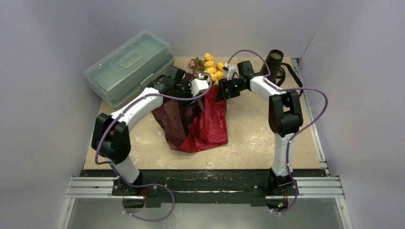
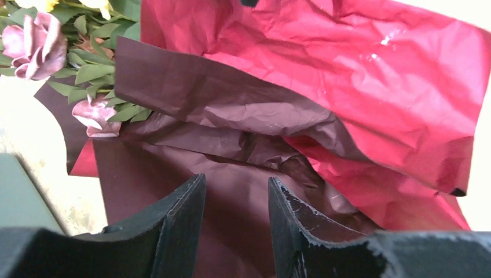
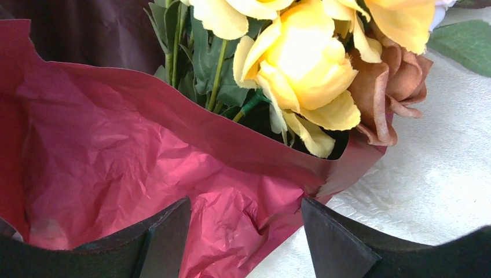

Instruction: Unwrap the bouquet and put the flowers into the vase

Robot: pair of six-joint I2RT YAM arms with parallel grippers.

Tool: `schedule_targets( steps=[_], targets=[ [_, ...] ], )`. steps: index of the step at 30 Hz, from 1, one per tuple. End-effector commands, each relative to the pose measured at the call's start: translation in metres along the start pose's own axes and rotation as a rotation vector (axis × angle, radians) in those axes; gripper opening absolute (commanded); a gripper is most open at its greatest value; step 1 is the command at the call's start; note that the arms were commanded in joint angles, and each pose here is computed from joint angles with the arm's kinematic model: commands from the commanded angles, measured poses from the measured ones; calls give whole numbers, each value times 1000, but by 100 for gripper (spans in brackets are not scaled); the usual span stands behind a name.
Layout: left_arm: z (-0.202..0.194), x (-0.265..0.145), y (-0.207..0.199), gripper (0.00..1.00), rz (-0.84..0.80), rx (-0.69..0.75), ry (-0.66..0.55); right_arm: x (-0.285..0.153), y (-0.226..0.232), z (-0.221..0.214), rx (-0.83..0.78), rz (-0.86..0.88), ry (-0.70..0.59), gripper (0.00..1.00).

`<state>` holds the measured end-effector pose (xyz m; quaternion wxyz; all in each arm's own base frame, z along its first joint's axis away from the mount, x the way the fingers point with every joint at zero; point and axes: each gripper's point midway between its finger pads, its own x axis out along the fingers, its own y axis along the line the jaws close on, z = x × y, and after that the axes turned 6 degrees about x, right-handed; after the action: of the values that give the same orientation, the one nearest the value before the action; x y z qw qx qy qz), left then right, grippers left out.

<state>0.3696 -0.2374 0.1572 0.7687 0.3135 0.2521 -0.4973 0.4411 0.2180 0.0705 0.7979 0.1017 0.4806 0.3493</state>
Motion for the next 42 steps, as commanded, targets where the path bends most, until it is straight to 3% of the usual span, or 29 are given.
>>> schedule_targets(
  steps=[1, 6, 9, 12, 18, 27, 32, 37, 42],
  targets=[
    [-17, 18, 11, 43, 36, 172, 65, -10, 10, 17, -30, -1, -28, 74],
    [-61, 21, 11, 41, 27, 193, 202, -25, 20, 10, -70, 8, -28, 75],
    [-76, 12, 15, 41, 17, 133, 207, -34, 26, 8, -78, 11, -27, 77],
    [-64, 3, 12, 42, 3, 137, 133, -36, 24, 9, -76, -8, -39, 79],
    [-10, -6, -1, 43, -2, 240, -131, -10, 9, -1, -4, 5, 38, 81],
    [17, 23, 4, 41, -7, 275, -186, 0, 2, -2, 9, 0, 39, 80],
    [14, 47, 1, 43, -4, 296, -140, 2, 2, -5, 26, 0, 41, 80],
    [-31, 67, -3, 37, -40, 277, 22, 6, -11, -8, 28, -63, 46, 78],
    [-60, 64, -12, 35, -88, 260, 73, 15, -36, -19, 35, -165, 81, 71]
  ],
)
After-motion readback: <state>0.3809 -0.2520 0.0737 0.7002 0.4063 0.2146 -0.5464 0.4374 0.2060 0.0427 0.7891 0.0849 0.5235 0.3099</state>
